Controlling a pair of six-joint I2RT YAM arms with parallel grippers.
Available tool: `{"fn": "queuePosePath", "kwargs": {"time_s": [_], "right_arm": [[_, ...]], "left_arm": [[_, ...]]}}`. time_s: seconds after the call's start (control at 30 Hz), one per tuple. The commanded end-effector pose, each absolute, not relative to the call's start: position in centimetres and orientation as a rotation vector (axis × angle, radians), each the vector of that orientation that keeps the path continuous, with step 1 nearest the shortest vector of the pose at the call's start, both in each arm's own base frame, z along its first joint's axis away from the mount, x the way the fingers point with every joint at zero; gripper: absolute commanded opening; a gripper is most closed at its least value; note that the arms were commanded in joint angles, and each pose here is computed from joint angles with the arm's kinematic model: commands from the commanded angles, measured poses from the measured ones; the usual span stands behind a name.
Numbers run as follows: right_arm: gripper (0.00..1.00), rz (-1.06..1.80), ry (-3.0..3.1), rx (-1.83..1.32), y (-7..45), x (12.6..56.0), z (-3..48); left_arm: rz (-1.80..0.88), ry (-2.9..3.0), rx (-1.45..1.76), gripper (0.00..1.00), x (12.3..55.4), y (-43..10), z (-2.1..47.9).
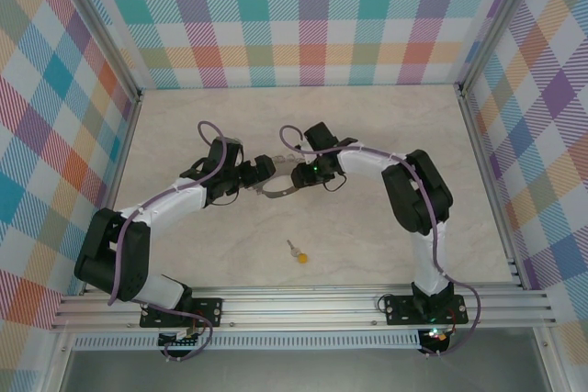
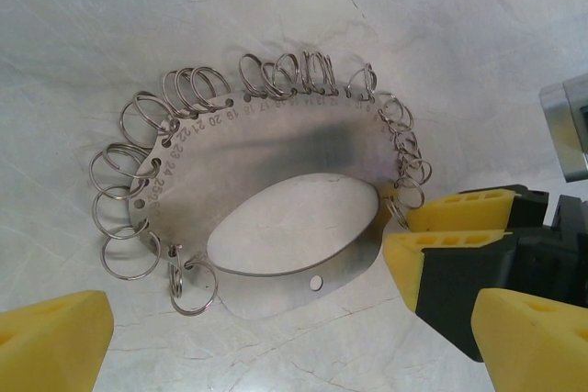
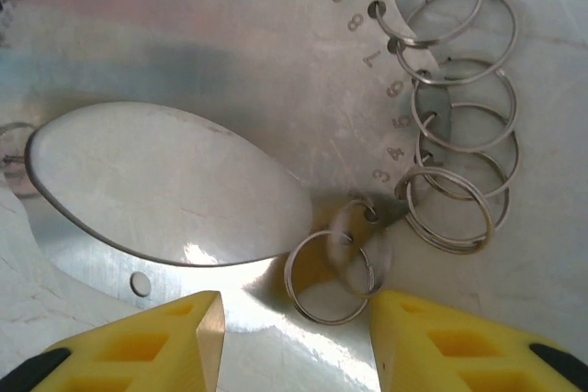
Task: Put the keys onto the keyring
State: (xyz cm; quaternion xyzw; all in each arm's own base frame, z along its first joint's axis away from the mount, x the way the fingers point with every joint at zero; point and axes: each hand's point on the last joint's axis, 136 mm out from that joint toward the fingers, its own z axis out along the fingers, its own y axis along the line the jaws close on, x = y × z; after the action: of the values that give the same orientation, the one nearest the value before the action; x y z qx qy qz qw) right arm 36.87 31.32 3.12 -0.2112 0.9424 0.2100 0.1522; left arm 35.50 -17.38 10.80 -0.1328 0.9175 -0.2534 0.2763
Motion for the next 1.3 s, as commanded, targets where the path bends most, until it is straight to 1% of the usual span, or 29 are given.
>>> {"fn": "queuePosePath", "kwargs": {"time_s": [0.0, 0.43, 0.9, 1.03, 1.13, 1.27], "right_arm": [[0.47, 0.576, 2.696, -0.645, 31.6, 37.2, 3.1], [0.45, 0.494, 2.688, -0.707, 31.4, 38.1, 2.5], [0.35, 0.452, 2.681, -0.734, 31.0, 38.4, 2.2], [0.3, 0.46, 2.668, -0.742, 31.3, 38.7, 2.4], [0.25, 0.473, 2.663, -0.751, 31.6, 38.8, 2.6], [0.15, 0.483, 2.66, -0.763, 31.8, 38.8, 2.7]], "left_arm": [[-0.7, 2.448, -0.374, 1.0, 36.0, -17.2, 10.9], [-0.695, 2.447, -0.371, 1.0, 35.8, -17.1, 10.9], [-0.702, 2.441, -0.369, 1.0, 35.9, -17.2, 11.2], [-0.701, 2.442, -0.369, 1.0, 35.9, -17.2, 11.1], [-0.701, 2.445, -0.369, 1.0, 35.9, -17.2, 11.1], [-0.703, 2.445, -0.366, 1.0, 35.8, -17.2, 11.1]]}}
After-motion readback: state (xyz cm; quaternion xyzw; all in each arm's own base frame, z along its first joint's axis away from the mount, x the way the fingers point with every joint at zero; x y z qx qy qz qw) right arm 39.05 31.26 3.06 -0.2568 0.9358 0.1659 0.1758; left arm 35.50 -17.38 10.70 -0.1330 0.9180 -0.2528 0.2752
